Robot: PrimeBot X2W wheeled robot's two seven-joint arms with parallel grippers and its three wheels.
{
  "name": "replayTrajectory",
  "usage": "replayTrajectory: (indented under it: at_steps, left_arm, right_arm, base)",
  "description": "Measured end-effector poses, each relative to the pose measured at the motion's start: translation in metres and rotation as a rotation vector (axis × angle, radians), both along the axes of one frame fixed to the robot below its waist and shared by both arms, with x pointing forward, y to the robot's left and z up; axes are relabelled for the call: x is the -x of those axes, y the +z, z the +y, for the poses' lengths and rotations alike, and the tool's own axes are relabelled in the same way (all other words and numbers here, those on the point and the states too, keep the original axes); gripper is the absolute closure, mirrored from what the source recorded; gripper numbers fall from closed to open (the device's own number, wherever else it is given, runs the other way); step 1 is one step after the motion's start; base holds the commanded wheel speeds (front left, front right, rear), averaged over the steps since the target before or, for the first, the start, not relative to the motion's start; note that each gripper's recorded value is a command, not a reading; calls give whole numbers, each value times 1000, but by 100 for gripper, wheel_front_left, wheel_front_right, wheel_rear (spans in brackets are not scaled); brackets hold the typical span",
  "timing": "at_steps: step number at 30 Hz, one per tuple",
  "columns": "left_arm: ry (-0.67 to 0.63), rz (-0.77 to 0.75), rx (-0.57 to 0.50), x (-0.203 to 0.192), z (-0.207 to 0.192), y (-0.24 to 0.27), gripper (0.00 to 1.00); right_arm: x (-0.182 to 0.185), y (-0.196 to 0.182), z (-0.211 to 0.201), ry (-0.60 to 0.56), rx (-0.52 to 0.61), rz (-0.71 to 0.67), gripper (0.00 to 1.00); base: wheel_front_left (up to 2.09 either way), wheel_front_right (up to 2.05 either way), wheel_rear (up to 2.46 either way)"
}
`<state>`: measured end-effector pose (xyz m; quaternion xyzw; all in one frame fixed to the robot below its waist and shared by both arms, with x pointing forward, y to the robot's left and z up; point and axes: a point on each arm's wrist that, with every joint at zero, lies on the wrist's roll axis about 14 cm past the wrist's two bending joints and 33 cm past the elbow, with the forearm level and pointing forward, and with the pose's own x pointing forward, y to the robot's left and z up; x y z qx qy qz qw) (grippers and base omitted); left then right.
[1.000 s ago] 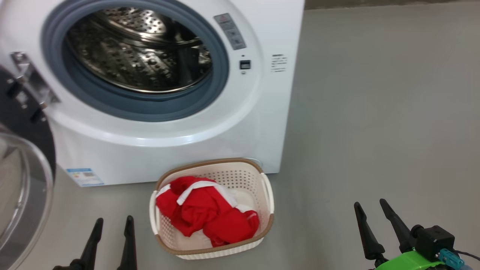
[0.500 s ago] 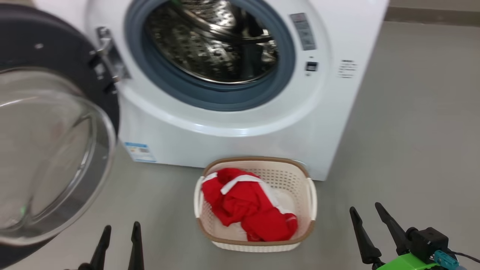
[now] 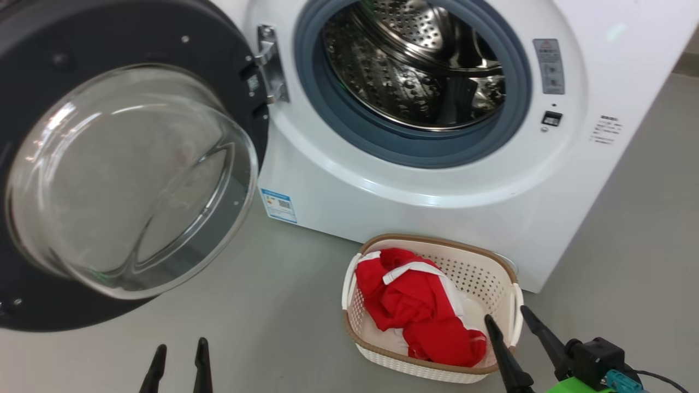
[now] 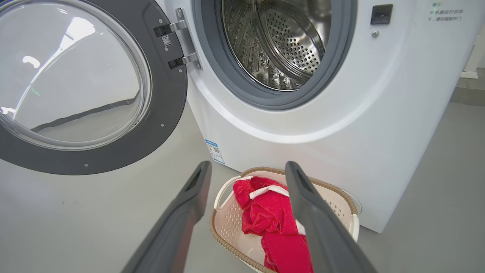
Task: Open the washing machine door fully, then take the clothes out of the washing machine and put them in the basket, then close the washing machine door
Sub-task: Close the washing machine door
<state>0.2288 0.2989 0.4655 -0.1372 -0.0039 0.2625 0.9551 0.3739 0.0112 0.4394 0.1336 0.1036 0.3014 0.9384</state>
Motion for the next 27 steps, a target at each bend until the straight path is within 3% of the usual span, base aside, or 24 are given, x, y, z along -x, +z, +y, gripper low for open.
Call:
replayTrajectory:
  at_steps: [16, 17, 18, 19, 23, 27]
  left_arm:
    - [58, -15, 30, 11, 10, 0, 0]
    - [62, -22, 36, 11, 11, 1, 52]
    - [63, -33, 38, 11, 12, 4, 82]
    - [70, -45, 35, 11, 15, 7, 100]
    - [113, -150, 12, 12, 36, 37, 100]
    - [139, -336, -105, 5, 62, 105, 100]
  right_arm:
    - [-4, 7, 18, 41, -19, -14, 0]
    - [-4, 7, 18, 41, -19, -14, 0]
    - [-4, 7, 18, 41, -19, -13, 0]
    - [-4, 7, 18, 40, -19, -13, 0]
    - [-5, 6, 17, 35, -20, -11, 0]
    - [-5, 6, 17, 31, -23, -8, 0]
  base:
    - [0, 0, 0]
    - [0, 0, 0]
    - [0, 0, 0]
    - [0, 0, 0]
    - [0, 0, 0]
    - [0, 0, 0]
